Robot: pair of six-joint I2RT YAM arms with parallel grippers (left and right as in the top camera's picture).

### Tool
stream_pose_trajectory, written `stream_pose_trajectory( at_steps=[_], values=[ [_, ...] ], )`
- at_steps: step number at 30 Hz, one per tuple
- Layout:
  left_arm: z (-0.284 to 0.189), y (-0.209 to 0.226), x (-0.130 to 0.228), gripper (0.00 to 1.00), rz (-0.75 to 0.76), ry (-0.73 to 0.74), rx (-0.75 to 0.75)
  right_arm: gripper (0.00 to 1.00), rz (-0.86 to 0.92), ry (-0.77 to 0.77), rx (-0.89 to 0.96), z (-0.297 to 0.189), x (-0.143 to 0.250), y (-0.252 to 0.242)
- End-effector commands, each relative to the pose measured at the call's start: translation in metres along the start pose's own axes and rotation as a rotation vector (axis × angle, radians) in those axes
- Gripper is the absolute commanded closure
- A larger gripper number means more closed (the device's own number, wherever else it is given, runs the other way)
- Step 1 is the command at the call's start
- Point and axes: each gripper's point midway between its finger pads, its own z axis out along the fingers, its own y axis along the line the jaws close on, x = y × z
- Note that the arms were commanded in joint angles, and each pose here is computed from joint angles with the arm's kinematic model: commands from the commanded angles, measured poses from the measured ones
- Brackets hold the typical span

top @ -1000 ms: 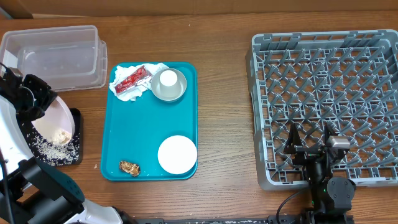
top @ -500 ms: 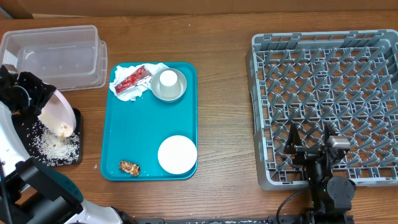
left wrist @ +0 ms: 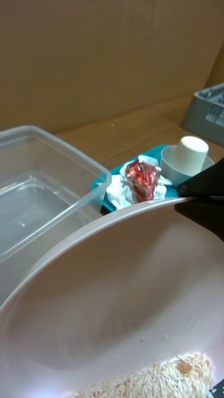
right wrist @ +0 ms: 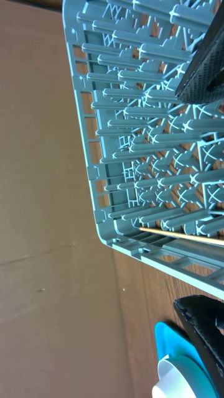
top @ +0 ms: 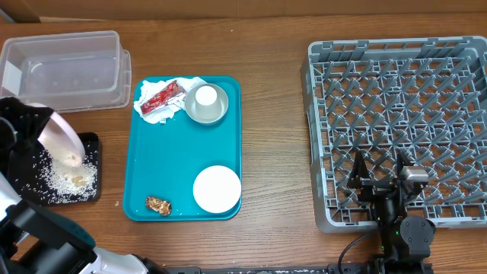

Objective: Sort waste into correct bins and load items into the dishwasher
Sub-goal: 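Tilt the plate with the left gripper to dump rice onto black tray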

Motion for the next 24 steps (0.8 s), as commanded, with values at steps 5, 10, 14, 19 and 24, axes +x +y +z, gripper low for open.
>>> stream_pose_trajectory(
  at_steps=[5, 10, 14, 19, 24],
  values=[
    [-0.028, -0.013, -0.005, 0.96, -0.003, 0.007, 0.225, 0.0, -0.007, -0.008, 0.013, 0.0, 0.001, -0.003],
    [-0.034, -0.014, -0.007, 0.96, 0.019, -0.001, 0.257, 0.0, -0.007, -0.008, 0.013, 0.0, 0.001, -0.003],
    [-0.032, -0.004, -0.014, 0.96, 0.03, -0.03, 0.199, 0.0, -0.007, -0.008, 0.013, 0.0, 0.001, -0.003],
    [-0.033, -0.006, -0.011, 0.96, 0.013, -0.018, 0.221, 0.0, -0.007, -0.008, 0.013, 0.0, 0.001, -0.003],
    [-0.031, 0.006, -0.016, 0.96, 0.013, -0.038, 0.157, 0.0, -0.007, -0.008, 0.013, 0.0, 0.001, -0.003]
  ],
)
